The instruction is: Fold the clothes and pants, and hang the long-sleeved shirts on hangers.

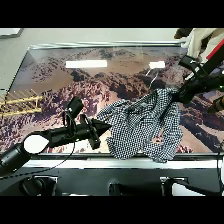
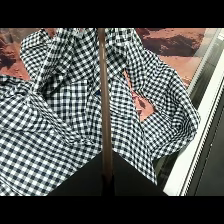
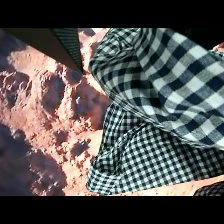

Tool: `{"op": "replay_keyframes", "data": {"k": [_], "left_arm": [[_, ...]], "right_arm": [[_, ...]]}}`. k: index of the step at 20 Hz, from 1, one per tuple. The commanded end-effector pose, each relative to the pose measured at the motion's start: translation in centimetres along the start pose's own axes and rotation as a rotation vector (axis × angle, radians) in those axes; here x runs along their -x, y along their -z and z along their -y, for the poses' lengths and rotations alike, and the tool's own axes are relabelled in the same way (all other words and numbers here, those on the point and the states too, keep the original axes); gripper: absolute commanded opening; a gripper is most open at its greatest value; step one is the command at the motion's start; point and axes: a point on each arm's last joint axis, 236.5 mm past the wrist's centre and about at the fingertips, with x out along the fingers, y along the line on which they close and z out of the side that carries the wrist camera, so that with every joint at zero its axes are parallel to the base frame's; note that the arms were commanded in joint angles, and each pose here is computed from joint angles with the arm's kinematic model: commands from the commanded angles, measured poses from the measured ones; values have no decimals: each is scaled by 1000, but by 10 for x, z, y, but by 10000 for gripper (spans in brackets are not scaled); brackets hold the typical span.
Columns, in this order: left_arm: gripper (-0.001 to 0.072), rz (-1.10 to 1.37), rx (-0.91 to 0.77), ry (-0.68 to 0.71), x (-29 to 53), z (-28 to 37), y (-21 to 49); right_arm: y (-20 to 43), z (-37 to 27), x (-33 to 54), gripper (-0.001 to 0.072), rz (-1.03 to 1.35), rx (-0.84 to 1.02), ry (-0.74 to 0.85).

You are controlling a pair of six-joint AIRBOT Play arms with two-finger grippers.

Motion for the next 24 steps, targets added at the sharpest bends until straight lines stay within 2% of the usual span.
{"op": "replay_keyframes", "data": {"k": [1, 6, 13, 15, 17, 18, 19, 21, 22, 24], "left_arm": [[18, -1, 0, 1, 0, 0, 0], [18, -34, 0, 32, 0, 8, 8], [17, -33, 0, 31, 0, 7, 8], [18, -33, 0, 31, 0, 7, 8], [18, -33, 0, 31, 0, 7, 8], [18, -33, 0, 31, 0, 7, 8], [18, -33, 0, 31, 0, 7, 8], [18, -33, 0, 31, 0, 7, 8], [18, -33, 4, 31, 0, 7, 8], [19, -32, 11, 31, 0, 8, 7]], "right_arm": [[-7, 9, -9, 548, 34, 15, 14], [-15, 14, -6, 549, 68, 41, 44], [-17, -34, -18, 540, 95, 46, -203], [-16, -35, -21, 535, 96, 56, -213], [-15, -34, -24, 467, 94, 70, -218], [-14, -33, -25, 385, 93, 73, -218], [-13, -33, -26, 243, 90, 75, -217], [-9, -34, -25, 69, 72, 79, -219], [-6, -34, -25, 28, 60, 82, -220], [-4, -33, -21, 27, 45, 91, -201]]}}
